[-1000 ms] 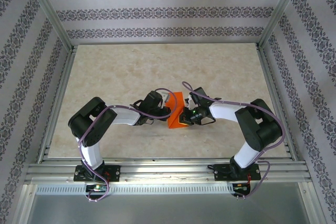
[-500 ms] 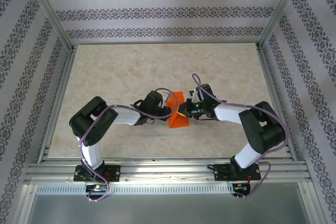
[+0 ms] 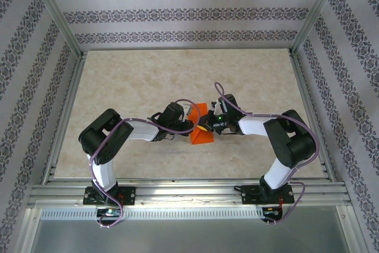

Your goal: Fold a paper plane with a square sheet of paper (pick it up from the middle)

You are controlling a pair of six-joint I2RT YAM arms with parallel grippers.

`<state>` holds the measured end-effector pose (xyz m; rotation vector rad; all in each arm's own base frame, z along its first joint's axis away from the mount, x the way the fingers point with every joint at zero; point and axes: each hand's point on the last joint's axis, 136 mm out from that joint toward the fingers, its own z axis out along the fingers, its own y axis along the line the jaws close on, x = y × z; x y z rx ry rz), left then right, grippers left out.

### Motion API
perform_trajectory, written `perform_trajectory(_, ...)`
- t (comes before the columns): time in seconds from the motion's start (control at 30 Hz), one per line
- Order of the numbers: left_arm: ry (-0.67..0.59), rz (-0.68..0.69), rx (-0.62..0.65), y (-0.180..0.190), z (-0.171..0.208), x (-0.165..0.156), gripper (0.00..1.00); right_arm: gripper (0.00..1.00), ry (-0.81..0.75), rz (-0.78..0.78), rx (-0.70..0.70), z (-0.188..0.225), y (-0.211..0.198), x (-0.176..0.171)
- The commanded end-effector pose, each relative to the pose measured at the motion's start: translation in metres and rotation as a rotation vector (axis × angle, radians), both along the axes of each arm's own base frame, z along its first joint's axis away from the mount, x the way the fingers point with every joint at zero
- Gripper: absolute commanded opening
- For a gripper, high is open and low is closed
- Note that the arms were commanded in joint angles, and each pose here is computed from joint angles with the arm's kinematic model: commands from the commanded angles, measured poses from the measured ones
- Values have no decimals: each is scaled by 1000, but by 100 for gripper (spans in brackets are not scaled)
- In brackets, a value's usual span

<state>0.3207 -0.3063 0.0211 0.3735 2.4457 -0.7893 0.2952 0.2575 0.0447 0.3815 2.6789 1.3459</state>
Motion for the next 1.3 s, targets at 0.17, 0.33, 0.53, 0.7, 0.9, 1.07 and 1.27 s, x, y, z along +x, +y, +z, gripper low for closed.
perform_trajectory(0.17, 73, 0, 65, 13, -27, -9, 0, 0, 27, 18, -34, -19, 2, -5)
perform_trajectory(0.33, 80, -2, 68, 13, -29, -10, 0, 0, 61, 3, -67, -41, -8, -14)
perform_trajectory(0.53, 87, -3, 74, 14, -31, -11, 0, 0, 84, -19, -70, -49, -12, -18)
perform_trajectory(0.7, 90, -3, 76, 15, -32, -12, 0, 0, 9, -14, -35, -12, -8, -4)
perform_trajectory(0.9, 89, -1, 74, 14, -31, -11, 0, 0, -16, -44, -41, -2, -20, 10)
perform_trajectory(1.07, 90, -4, 72, 13, -30, -10, 0, 0, 26, -52, -91, -24, -27, 11)
perform_trajectory(1.27, 91, -4, 74, 14, -30, -11, 0, 0, 118, -104, -180, -58, -45, -4)
